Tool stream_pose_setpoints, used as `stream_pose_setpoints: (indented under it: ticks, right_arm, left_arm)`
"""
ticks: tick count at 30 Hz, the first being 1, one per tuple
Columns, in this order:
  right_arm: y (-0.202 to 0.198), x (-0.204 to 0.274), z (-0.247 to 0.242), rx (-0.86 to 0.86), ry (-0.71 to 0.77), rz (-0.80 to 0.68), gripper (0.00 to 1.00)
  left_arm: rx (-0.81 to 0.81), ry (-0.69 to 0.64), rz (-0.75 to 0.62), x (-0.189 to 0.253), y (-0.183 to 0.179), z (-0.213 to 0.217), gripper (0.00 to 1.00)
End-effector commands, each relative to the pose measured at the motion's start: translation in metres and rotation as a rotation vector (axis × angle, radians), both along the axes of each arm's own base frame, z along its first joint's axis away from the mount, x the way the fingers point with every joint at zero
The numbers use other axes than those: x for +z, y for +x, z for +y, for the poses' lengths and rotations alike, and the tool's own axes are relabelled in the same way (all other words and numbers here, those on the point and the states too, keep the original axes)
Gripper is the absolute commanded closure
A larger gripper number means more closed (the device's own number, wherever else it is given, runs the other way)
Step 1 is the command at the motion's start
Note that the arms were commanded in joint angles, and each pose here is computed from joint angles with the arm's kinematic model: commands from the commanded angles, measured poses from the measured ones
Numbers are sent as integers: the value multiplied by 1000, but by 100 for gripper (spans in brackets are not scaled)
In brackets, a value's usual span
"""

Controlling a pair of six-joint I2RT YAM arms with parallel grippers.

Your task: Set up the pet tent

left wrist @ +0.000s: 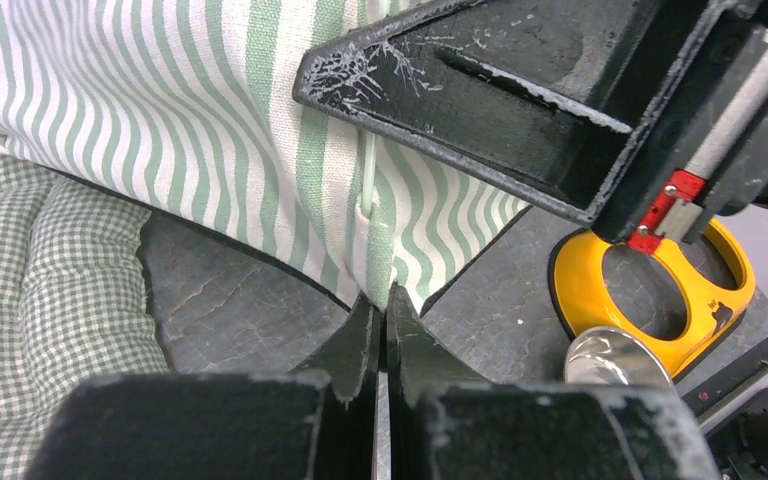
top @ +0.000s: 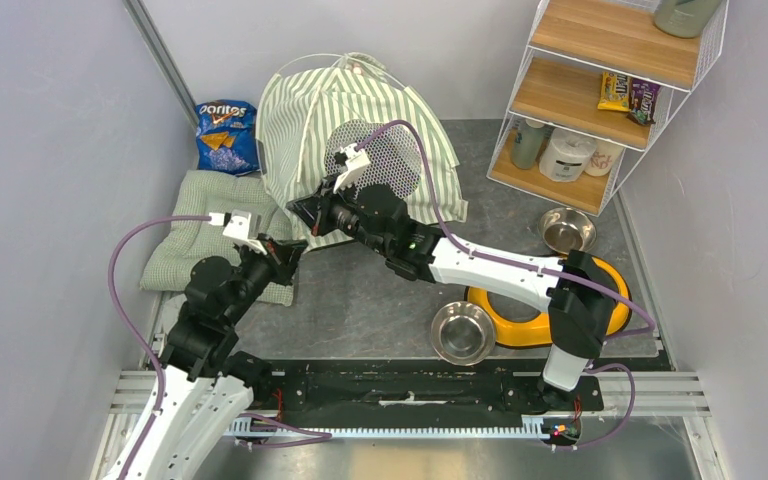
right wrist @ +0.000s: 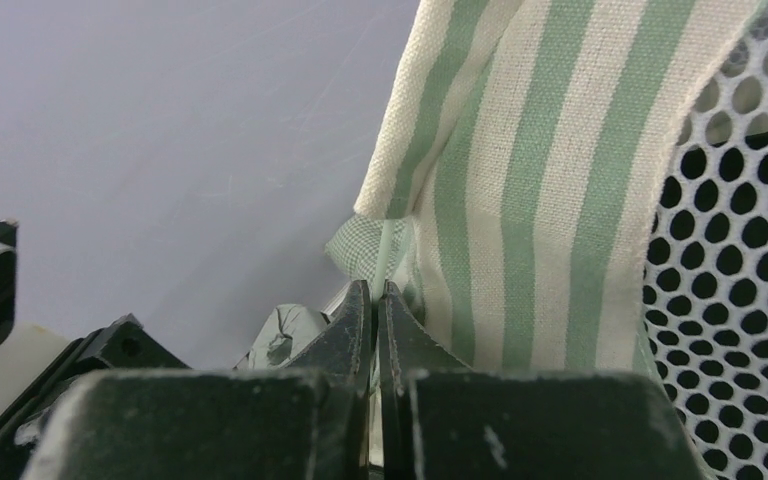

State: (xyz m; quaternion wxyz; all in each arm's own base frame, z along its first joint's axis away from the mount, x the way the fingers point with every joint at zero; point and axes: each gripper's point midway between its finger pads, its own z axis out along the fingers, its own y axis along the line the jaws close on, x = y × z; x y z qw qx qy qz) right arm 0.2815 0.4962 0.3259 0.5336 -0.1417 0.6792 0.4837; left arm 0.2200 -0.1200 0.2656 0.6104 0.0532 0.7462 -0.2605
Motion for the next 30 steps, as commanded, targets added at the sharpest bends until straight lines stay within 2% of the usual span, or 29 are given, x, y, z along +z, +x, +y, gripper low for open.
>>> stream_pose_setpoints:
  ticks: [1,5,14,30]
  right_arm:
    - [40,-4,-25,-213,-70,-24,100]
    - [32,-4,-18,-161,-74,-37,100]
    - [-15,4,14,155,-21,-107,100]
    - [-13,-37,17,163,-123,-74,100]
  left_arm:
    - [-40,-15,-148,37,-8,-2,98]
    - [-35,-22,-154,40,-7,-2,98]
    - [-27,-28,-163,51,-1,-3,98]
    - [16,-34,-156,61,-1,4,98]
